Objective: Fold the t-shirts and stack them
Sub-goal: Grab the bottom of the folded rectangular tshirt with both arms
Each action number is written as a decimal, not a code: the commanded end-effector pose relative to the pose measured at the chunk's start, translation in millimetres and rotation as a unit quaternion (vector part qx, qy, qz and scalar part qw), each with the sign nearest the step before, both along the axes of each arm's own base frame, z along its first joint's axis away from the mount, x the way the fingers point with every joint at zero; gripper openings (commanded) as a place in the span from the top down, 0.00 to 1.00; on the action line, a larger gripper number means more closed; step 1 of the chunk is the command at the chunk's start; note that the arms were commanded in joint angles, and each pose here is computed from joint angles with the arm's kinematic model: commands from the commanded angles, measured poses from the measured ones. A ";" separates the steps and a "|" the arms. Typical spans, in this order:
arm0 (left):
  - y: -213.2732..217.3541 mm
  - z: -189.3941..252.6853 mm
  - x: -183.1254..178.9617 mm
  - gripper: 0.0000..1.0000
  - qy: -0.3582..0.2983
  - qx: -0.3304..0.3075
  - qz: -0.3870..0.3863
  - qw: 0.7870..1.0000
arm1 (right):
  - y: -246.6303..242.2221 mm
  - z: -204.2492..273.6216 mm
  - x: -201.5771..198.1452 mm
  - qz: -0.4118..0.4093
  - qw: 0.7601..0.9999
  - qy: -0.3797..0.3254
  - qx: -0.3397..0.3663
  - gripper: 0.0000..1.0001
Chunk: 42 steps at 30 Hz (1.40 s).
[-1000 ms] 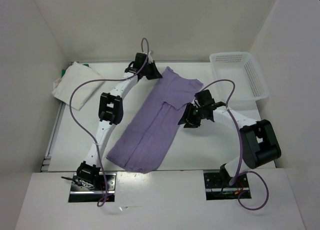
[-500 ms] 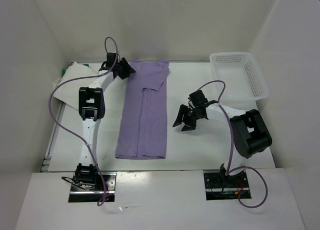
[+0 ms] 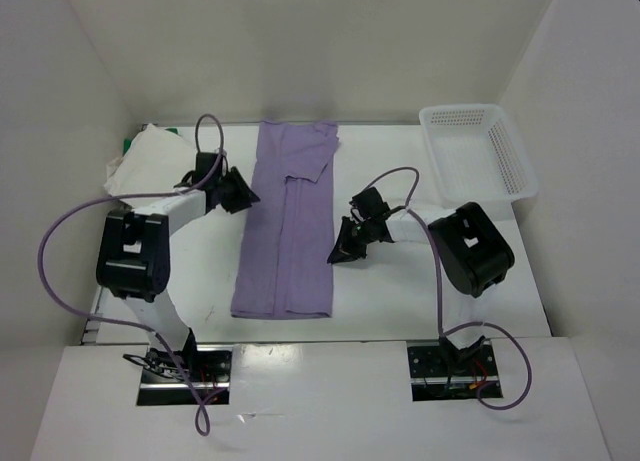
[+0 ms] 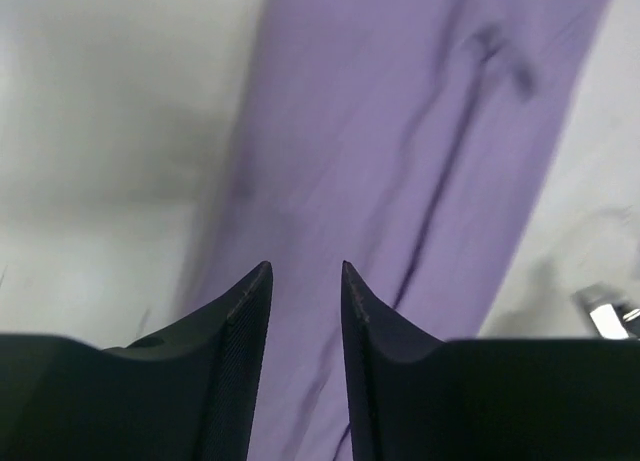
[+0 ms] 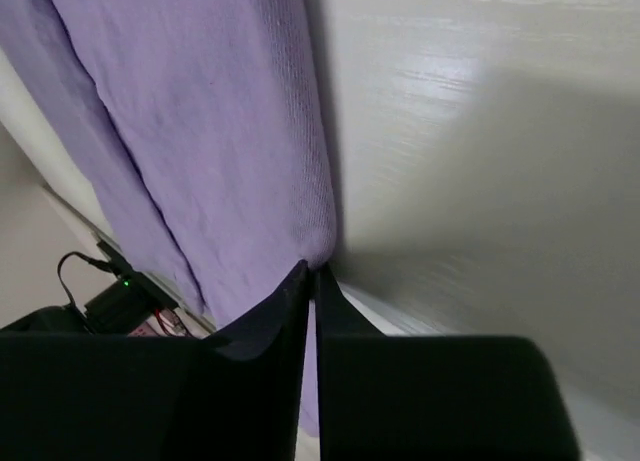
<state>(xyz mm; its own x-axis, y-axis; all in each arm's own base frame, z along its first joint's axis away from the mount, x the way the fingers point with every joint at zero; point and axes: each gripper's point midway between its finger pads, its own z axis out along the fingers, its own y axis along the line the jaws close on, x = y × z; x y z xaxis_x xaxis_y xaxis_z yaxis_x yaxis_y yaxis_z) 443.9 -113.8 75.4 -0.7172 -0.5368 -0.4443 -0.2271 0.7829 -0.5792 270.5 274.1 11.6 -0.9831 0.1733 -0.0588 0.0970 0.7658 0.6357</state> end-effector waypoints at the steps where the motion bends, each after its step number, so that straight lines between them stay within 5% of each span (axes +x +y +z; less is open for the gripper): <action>1: 11.2 -7.2 -46.2 0.60 0.043 0.016 0.027 0.999 | -17.2 -10.8 18.1 -0.036 0.998 -0.029 -0.043 0.95; 6: 7.0 -8.7 -107.9 0.60 0.086 -0.008 0.013 0.996 | -60.6 0.2 15.7 -0.061 0.994 -0.042 -0.078 0.99; 8: -6.2 -3.3 -126.8 0.61 0.091 -0.030 -0.025 0.995 | -65.9 5.6 12.7 -0.060 0.994 -0.049 -0.078 0.93; 12: -7.3 -17.6 -177.6 0.64 0.149 -0.014 -0.034 0.988 | -65.2 22.6 -2.2 -0.054 0.996 -0.041 -0.060 0.56; 14: -5.3 -23.3 -206.4 0.61 0.181 -0.009 -0.038 0.983 | -70.3 36.6 -8.3 -0.063 0.995 -0.056 -0.059 0.51; 20: -38.4 -18.9 -266.5 0.49 0.242 -0.031 -0.090 0.966 | -74.7 39.4 -61.3 -0.085 0.996 -0.014 -0.039 0.51; 30: -37.6 -44.2 -323.3 0.38 0.299 -0.057 -0.044 0.952 | -62.6 28.6 -107.9 -0.087 0.996 0.026 -0.016 0.49; 42: -45.5 -58.5 -316.6 0.41 0.290 -0.074 -0.041 0.953 | -56.9 15.1 -123.0 -0.083 0.995 0.045 -0.004 0.54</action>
<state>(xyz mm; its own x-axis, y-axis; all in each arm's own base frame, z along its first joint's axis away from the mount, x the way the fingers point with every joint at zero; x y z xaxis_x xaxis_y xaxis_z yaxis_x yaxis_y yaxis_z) 120.0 -156.1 19.1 -0.8689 -0.4782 0.1277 -0.4785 0.7455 -0.4639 140.0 206.2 21.0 -0.9398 0.3398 0.0361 0.2980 0.7630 0.5736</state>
